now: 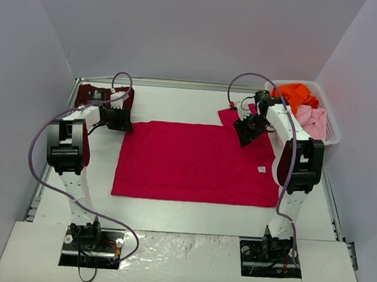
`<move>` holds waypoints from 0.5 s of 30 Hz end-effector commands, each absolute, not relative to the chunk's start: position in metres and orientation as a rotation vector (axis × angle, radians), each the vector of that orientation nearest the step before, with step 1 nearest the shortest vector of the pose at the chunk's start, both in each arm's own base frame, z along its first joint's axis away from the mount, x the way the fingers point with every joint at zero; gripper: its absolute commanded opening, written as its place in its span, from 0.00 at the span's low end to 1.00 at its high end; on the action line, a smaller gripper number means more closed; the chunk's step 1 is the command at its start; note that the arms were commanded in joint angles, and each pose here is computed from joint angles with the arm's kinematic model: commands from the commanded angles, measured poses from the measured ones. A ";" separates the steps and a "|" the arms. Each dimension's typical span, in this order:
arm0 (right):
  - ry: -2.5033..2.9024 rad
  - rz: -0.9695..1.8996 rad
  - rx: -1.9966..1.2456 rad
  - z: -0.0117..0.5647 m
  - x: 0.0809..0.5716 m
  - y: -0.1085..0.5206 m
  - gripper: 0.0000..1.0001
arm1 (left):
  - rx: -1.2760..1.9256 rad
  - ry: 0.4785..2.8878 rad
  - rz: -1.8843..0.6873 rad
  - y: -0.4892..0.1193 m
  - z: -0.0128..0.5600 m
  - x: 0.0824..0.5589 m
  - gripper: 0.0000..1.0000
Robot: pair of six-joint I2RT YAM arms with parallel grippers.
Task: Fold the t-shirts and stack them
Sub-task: Grap the side of the flattened tshirt furthest away from the robot with both arms
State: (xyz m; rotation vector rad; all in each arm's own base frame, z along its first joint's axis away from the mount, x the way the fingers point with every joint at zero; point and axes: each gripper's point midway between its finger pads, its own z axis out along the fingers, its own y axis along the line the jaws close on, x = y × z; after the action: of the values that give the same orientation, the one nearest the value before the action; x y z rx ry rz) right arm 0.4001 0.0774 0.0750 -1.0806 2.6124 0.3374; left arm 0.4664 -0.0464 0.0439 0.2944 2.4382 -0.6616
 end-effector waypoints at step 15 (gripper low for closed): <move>2.679 0.306 -1.107 0.059 0.390 0.072 0.44 | 0.279 2.329 -0.737 -0.055 0.059 0.499 0.37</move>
State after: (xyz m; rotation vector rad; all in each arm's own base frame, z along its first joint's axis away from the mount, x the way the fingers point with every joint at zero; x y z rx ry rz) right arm 0.4000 0.0730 0.0698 -1.0828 2.6304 0.3059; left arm 0.4875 -0.0518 0.0429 0.2680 2.3862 -0.7089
